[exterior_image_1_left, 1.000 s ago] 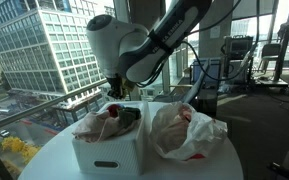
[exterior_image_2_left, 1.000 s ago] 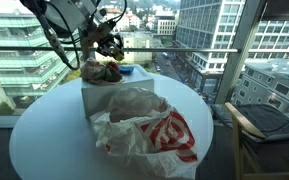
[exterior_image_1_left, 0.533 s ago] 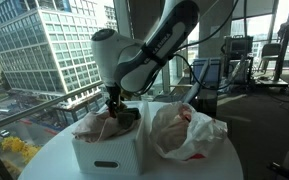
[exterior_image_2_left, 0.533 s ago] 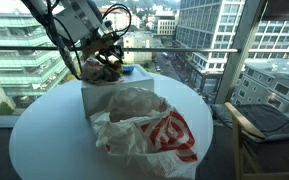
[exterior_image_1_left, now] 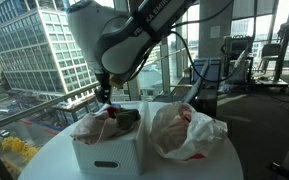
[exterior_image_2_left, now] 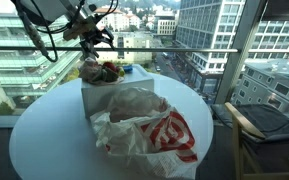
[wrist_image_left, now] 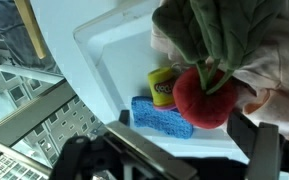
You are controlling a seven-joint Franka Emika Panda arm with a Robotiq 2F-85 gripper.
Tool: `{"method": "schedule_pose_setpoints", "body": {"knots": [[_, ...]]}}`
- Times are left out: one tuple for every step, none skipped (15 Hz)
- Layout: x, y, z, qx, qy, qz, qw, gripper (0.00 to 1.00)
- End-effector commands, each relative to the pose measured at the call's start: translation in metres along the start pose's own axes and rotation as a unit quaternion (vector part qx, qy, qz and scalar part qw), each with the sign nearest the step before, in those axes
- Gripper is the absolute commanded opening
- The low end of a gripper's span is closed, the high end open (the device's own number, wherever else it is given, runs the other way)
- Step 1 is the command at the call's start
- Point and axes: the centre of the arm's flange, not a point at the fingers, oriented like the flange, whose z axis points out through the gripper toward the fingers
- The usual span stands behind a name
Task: Remove the item from the plastic bag and put them on the white basket
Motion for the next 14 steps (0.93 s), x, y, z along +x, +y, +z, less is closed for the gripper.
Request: {"method": "schedule_pose_setpoints", "body": {"knots": [[-0.028,0.013,-0.043,-0.03,-0.044,0.034,0.998,1.0],[-0.035,0.017,-0.049,-0.031,-0.062,0.041,0.9967,1.0],[-0.044,0.022,-0.052,-0.03,-0.081,0.049,0.995,0.99],[-0.053,0.025,-0.054,-0.025,-0.097,0.056,0.9933,1.0],[-0.062,0.028,-0.055,-0.024,-0.112,0.064,0.9914,1.0],[-0.072,0.032,-0.052,-0.016,-0.124,0.073,0.9895,1.0],[-0.08,0.035,-0.05,-0.009,-0.134,0.081,0.9876,1.0],[-0.091,0.037,-0.043,-0.005,-0.138,0.091,0.9862,1.0],[-0.101,0.04,-0.037,-0.007,-0.132,0.097,0.9865,1.0],[-0.111,0.044,-0.032,-0.012,-0.125,0.104,0.9866,1.0],[-0.12,0.047,-0.028,-0.012,-0.12,0.114,0.9861,1.0],[-0.13,0.052,-0.024,-0.009,-0.111,0.127,0.9856,1.0],[-0.138,0.055,-0.02,-0.006,-0.098,0.137,0.9857,1.0],[-0.145,0.058,-0.016,-0.002,-0.084,0.145,0.9858,1.0]]}}
